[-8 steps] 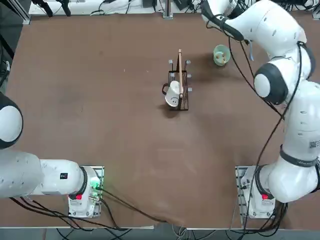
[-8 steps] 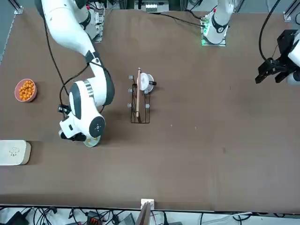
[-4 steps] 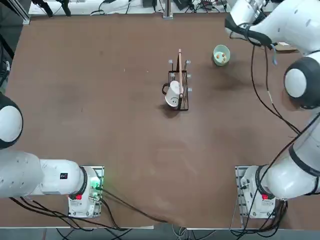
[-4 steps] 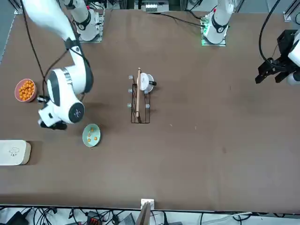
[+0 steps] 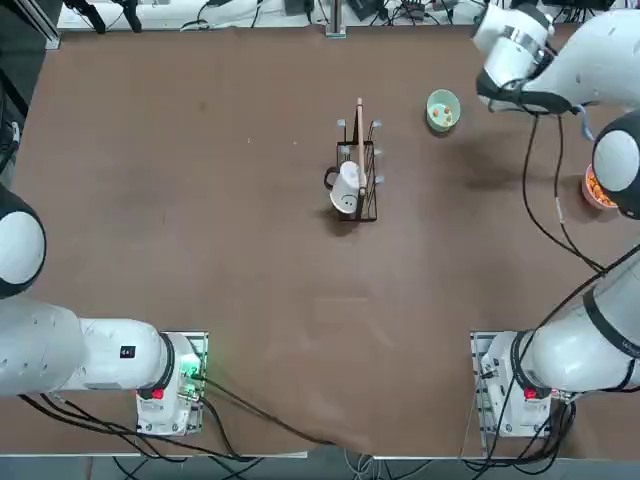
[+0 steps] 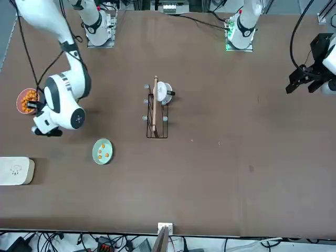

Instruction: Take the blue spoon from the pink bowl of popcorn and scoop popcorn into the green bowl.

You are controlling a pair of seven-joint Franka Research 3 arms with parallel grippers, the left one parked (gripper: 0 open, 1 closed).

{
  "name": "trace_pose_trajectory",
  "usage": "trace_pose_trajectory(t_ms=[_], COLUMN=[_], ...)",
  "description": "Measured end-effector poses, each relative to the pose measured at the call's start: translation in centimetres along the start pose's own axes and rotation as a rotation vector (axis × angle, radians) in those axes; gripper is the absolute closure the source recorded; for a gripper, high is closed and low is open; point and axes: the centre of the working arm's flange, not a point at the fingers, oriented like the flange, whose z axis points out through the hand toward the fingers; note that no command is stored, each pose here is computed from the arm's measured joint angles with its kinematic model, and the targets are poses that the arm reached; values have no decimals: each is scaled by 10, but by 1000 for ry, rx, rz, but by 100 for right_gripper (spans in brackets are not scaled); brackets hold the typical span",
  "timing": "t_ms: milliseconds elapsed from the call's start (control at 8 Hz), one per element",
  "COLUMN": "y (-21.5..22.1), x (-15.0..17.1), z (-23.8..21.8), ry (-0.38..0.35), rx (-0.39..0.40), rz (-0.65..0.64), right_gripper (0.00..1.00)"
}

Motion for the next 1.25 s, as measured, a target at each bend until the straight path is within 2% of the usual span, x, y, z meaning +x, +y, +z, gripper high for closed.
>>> trace_pose_trajectory(t_ms=[250, 500, 875, 1000, 1250], y=[-20, -35, -60, -64, -69], x=[-3, -5, -14, -15, -15], z=[62, 87, 118, 120, 121], ry=[5, 38, 57, 56, 57], rx=[-2, 38, 18, 18, 19], rz=[26, 52, 62, 55, 51], right_gripper=[89, 89, 87, 72, 37])
